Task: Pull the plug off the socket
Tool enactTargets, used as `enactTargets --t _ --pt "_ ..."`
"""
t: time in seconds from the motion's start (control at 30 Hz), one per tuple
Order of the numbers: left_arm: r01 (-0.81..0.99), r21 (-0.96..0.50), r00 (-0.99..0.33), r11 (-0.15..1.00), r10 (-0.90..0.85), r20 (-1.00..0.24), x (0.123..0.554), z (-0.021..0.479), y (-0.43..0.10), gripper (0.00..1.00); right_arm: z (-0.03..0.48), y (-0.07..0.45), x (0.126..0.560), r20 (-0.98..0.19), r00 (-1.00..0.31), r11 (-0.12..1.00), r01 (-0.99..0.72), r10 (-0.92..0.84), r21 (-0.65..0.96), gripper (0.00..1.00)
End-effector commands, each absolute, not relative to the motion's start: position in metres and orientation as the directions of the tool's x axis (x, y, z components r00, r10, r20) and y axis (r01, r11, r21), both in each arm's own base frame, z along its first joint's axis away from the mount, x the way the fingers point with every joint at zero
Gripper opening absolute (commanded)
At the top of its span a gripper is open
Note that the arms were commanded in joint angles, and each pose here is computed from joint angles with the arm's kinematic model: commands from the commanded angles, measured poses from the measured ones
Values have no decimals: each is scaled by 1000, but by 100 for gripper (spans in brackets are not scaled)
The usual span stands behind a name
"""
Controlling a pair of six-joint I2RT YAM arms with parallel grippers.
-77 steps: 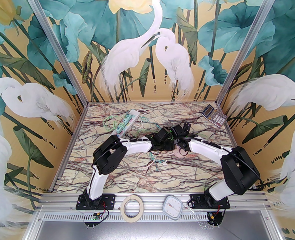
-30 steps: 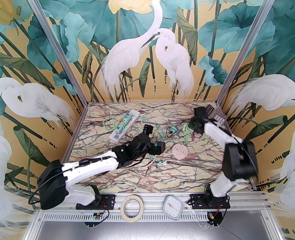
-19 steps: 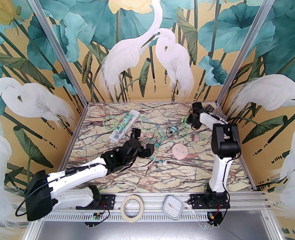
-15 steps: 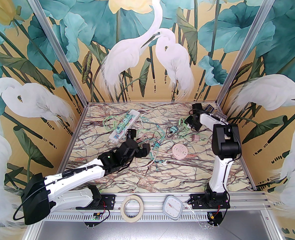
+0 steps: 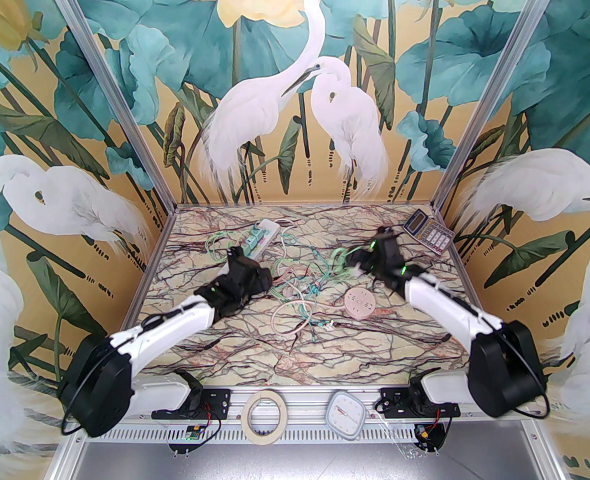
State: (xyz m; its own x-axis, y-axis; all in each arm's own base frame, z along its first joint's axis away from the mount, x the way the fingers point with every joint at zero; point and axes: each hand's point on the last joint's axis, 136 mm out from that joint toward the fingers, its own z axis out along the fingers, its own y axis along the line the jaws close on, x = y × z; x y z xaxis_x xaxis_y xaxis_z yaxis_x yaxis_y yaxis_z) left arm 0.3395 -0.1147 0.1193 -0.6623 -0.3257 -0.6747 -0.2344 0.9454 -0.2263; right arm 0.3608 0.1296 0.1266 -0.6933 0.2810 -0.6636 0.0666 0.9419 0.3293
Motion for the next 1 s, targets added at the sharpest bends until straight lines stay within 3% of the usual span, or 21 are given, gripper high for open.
enactTargets --t 0.0,0.13,0.23,0.4,0.53,0.73,0.97 --pt "-287 -198 -668 937 -344 -660 358 121 -87 99 133 142 368 -733 -616 927 -8 290 374 99" --pt "-327 -178 -672 928 -360 -647 381 118 -56 100 134 156 366 -709 -636 901 -51 304 432 99" --pt "-351 -244 -671 904 -425 -608 400 110 -43 99 144 170 361 -699 -649 882 -92 299 462 99" --pt "-373 -275 -690 886 -463 -557 424 99 -39 91 149 158 358 -715 -634 906 -51 295 420 99" --pt "-374 -308 -694 875 -484 -532 433 97 -46 92 147 143 358 -723 -626 929 8 294 371 99" --pt "-371 -343 -712 863 -502 -491 424 93 -53 92 122 119 364 -686 -664 952 154 297 263 99" --pt "-327 -403 -706 855 -504 -497 397 109 -71 94 97 130 367 -601 -747 953 150 283 263 99"
